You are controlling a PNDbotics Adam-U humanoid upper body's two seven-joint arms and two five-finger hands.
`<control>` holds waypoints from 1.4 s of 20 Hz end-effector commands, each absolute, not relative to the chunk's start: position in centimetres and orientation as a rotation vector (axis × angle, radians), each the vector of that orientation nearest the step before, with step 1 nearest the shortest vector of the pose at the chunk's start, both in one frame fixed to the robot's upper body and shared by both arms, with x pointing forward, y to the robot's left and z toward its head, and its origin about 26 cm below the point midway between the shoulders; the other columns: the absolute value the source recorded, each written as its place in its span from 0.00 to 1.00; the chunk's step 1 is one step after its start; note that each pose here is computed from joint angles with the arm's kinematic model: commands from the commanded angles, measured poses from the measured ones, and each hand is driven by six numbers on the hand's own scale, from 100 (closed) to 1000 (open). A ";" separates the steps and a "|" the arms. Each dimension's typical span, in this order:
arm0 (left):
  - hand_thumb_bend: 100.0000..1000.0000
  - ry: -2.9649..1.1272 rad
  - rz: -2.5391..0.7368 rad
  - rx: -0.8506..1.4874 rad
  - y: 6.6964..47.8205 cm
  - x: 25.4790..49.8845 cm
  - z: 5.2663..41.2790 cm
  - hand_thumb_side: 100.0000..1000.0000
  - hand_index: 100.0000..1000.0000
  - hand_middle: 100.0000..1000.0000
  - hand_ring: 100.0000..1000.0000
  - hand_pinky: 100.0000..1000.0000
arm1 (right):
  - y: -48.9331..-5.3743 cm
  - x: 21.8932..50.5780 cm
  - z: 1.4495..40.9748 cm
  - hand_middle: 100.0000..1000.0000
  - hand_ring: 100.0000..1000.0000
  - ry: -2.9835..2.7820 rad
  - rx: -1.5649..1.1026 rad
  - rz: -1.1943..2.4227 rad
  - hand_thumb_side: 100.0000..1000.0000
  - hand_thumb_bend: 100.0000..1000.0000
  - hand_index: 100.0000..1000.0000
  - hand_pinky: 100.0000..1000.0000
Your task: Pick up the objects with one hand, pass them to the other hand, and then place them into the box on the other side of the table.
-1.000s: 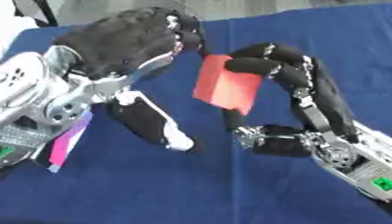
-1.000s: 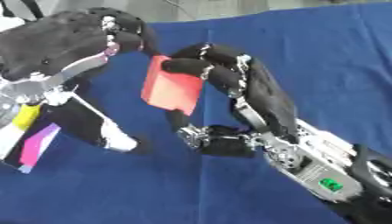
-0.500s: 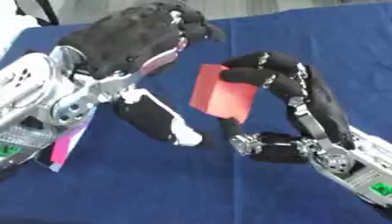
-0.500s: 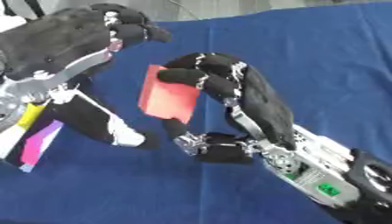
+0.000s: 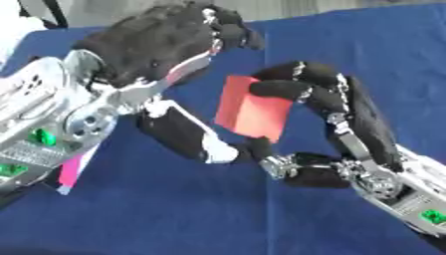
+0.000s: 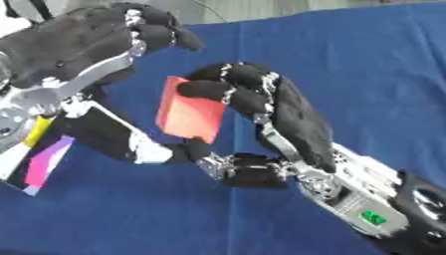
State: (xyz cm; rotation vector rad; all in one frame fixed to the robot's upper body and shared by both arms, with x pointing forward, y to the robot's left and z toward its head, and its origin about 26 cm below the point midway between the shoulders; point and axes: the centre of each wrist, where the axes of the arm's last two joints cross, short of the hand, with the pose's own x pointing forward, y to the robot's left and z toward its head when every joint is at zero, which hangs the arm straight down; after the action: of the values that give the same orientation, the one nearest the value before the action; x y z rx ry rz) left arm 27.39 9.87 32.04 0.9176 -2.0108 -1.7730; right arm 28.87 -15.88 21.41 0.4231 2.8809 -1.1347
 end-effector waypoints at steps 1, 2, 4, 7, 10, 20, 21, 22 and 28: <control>0.51 -2.058 -1.745 0.930 10.0 27.0 32.9 0.37 0.83 0.72 0.87 0.94 | -15.8 28.7 21.8 0.35 0.38 2.859 0.416 -1.139 0.00 0.00 0.63 0.56; 0.50 -2.061 -1.740 0.925 10.0 27.0 32.9 0.36 0.82 0.71 0.87 0.94 | -15.8 28.7 21.8 0.35 0.38 2.859 0.417 -1.141 0.00 0.00 0.63 0.56; 0.45 -2.064 -1.732 0.915 10.0 27.0 32.9 0.33 0.81 0.70 0.86 0.94 | -15.7 28.7 21.8 0.35 0.38 2.861 0.415 -1.138 0.00 0.00 0.63 0.56; 0.31 -2.070 -1.713 0.903 10.0 27.1 32.8 0.21 0.77 0.67 0.85 0.92 | -15.7 28.7 21.7 0.35 0.38 2.864 0.412 -1.140 0.00 0.00 0.63 0.56; 0.20 -2.080 -1.690 0.894 10.1 27.1 32.8 0.09 0.75 0.66 0.84 0.92 | -15.8 28.6 21.6 0.35 0.38 2.863 0.413 -1.145 0.00 0.00 0.63 0.56; 0.07 -2.085 -1.663 0.886 10.1 27.1 32.7 0.00 0.71 0.63 0.83 0.90 | -15.8 28.6 21.3 0.35 0.38 2.865 0.425 -1.154 0.00 0.00 0.63 0.56; 0.08 -2.084 -1.656 0.890 10.1 27.1 32.7 0.00 0.71 0.63 0.82 0.90 | -15.8 28.6 21.2 0.35 0.38 2.867 0.428 -1.153 0.00 0.00 0.63 0.56; 0.09 -2.084 -1.648 0.896 10.2 27.1 32.7 0.00 0.71 0.63 0.82 0.90 | -15.8 28.6 21.2 0.35 0.38 2.868 0.430 -1.151 0.00 0.00 0.63 0.56; 0.15 -2.092 -1.603 0.950 10.5 27.3 32.7 0.03 0.72 0.63 0.82 0.89 | -15.9 28.5 20.9 0.35 0.38 2.870 0.444 -1.141 0.00 0.00 0.63 0.56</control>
State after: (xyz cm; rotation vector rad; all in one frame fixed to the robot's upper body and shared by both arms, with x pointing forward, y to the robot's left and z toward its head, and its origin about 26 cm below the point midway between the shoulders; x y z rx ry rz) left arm 26.96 9.41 31.26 0.8362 -2.0716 -1.6709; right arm 28.90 -15.88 21.06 0.4547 2.8937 -1.1211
